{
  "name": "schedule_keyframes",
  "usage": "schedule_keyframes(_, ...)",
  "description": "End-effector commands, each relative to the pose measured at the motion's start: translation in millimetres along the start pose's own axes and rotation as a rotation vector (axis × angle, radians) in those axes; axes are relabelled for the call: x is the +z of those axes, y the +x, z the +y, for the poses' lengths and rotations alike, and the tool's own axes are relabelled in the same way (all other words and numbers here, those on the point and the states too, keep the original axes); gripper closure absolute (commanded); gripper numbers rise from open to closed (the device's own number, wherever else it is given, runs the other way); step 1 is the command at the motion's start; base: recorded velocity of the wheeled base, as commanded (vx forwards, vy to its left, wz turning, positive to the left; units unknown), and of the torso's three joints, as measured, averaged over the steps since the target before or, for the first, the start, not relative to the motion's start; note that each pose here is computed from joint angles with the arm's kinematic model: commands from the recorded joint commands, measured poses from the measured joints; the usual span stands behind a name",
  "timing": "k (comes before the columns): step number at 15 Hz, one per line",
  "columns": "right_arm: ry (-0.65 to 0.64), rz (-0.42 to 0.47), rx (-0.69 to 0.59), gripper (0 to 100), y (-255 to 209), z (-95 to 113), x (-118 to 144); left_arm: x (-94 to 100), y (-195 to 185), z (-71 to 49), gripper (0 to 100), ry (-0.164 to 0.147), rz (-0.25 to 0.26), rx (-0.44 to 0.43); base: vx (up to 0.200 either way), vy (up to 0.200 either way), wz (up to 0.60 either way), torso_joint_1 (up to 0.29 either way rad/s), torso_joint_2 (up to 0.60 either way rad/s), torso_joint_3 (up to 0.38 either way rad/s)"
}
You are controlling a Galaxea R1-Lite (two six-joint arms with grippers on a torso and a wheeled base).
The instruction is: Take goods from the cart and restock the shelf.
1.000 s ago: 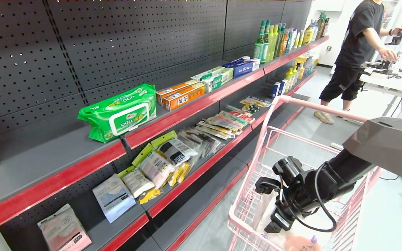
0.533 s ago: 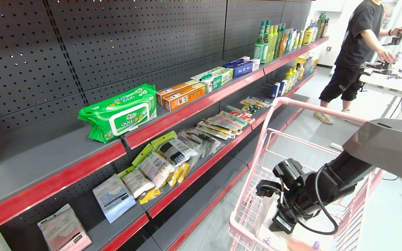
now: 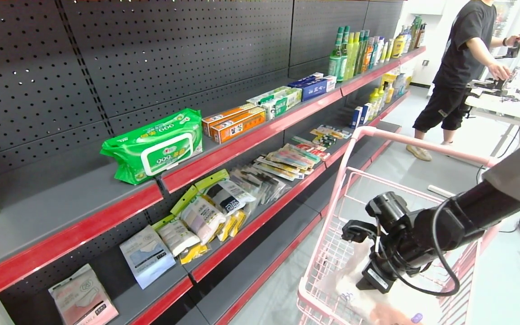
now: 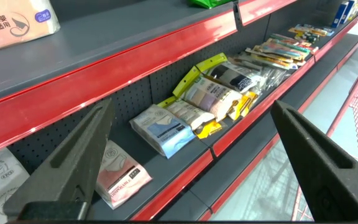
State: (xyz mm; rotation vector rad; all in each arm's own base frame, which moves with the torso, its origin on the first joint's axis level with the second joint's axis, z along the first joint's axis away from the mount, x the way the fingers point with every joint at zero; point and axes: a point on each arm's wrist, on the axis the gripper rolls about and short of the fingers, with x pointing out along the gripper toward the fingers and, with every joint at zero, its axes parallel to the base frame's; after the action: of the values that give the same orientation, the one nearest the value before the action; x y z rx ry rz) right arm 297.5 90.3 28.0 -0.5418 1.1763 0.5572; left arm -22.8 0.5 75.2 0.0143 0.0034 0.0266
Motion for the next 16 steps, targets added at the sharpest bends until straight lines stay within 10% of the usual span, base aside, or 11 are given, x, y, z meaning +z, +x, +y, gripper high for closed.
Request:
schedule_keyframes(1, 0.059, -0.12, -0.082, 100, -47.7, -12.8, 1.4, 0.0, 0.0, 0.0, 0, 0.0, 0.0, 0.001, 0.0, 0.0, 0.0, 0.0, 0.0, 0.0)
schedule_keyframes(5, 0.204, -0.296, -0.212, 100, -113.0, -33.4, -9.7, 0.0, 0.0, 0.0, 0, 0.0, 0.0, 0.003, 0.0, 0.0, 0.0, 0.0, 0.0, 0.0)
schedule_keyframes(10, 0.283, -0.605, -0.356, 100, -218.7, -9.0, -42.2, 0.0, 0.0, 0.0, 0, -0.002, 0.0, 0.001, 0.0, 0.0, 0.0, 0.0, 0.0, 0.0)
schedule_keyframes(16, 0.359, -0.666, -0.486, 100, -261.8, 31.6, -121.2, 0.0, 0.0, 0.0, 0, -0.004, 0.0, 0.001, 0.0, 0.0, 0.0, 0.0, 0.0, 0.0)
